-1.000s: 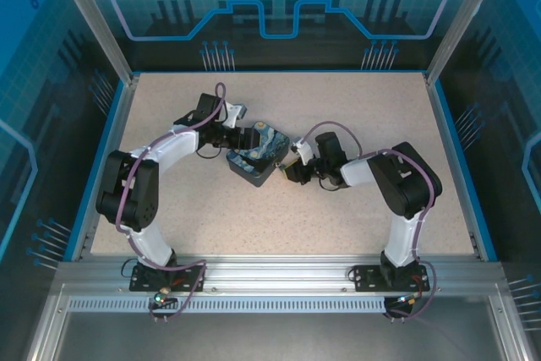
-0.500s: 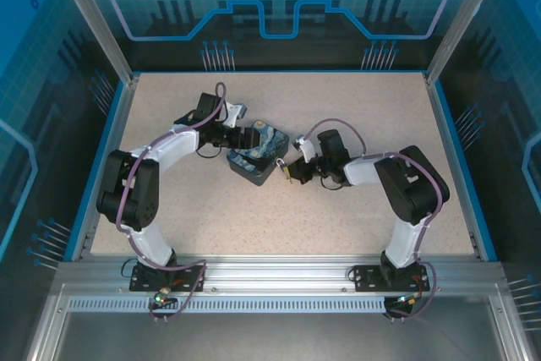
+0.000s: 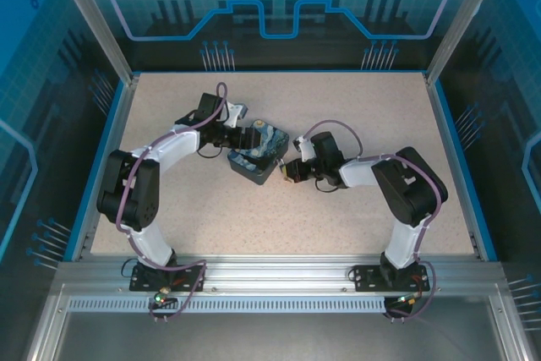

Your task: Unlock a padlock with a key

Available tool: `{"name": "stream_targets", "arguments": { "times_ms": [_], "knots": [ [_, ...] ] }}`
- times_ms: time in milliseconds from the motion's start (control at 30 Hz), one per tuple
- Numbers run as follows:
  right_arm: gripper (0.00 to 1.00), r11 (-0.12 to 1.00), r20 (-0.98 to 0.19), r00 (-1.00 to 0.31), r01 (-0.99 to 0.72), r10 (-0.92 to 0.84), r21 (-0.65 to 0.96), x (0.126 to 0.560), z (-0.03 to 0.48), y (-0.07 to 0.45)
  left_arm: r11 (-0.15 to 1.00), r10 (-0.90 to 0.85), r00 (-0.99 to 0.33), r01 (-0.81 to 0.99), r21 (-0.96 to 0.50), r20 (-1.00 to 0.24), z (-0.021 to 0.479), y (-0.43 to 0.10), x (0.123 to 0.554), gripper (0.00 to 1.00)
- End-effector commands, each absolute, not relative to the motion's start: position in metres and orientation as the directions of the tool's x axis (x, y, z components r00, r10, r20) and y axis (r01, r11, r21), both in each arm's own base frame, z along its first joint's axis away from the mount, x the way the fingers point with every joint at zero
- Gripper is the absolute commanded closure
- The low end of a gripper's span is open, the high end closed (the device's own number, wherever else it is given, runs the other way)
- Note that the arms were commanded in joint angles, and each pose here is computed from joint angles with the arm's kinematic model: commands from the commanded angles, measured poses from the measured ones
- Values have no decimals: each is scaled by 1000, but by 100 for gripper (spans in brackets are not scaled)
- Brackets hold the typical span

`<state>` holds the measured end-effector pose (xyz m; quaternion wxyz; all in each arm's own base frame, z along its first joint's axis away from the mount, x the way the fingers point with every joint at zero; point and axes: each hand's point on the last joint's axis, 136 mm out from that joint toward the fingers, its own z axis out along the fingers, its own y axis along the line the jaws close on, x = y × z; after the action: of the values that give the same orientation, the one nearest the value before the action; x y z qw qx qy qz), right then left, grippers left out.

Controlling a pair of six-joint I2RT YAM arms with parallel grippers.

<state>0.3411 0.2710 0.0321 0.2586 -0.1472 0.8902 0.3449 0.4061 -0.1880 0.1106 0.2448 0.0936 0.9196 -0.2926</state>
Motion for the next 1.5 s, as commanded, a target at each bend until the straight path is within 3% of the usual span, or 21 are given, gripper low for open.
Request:
{"name": "stream_targets", "arguments": {
  "times_ms": [0, 233, 533, 1133, 1467],
  "knots": [
    [100, 738, -574, -819, -391, -6, 550, 353, 47, 275, 832, 60, -874, 311, -460, -483, 97, -185, 400, 21],
    [100, 787, -581, -814, -351, 11, 508, 357, 51, 276, 836, 67, -872, 314, -449, -484, 96, -186, 398, 21],
    [100, 788, -558, -814, -232, 165, 571, 365, 60, 272, 856, 95, -871, 318, -407, -481, 89, -187, 394, 21],
    [100, 758, -516, -812, -149, 273, 635, 391, 74, 285, 857, 121, -871, 334, -392, -476, 80, -193, 392, 21],
    [100, 800, -550, -796, -146, 254, 582, 404, 65, 276, 858, 120, -874, 331, -394, -472, 77, -193, 392, 20]
  ]
}}
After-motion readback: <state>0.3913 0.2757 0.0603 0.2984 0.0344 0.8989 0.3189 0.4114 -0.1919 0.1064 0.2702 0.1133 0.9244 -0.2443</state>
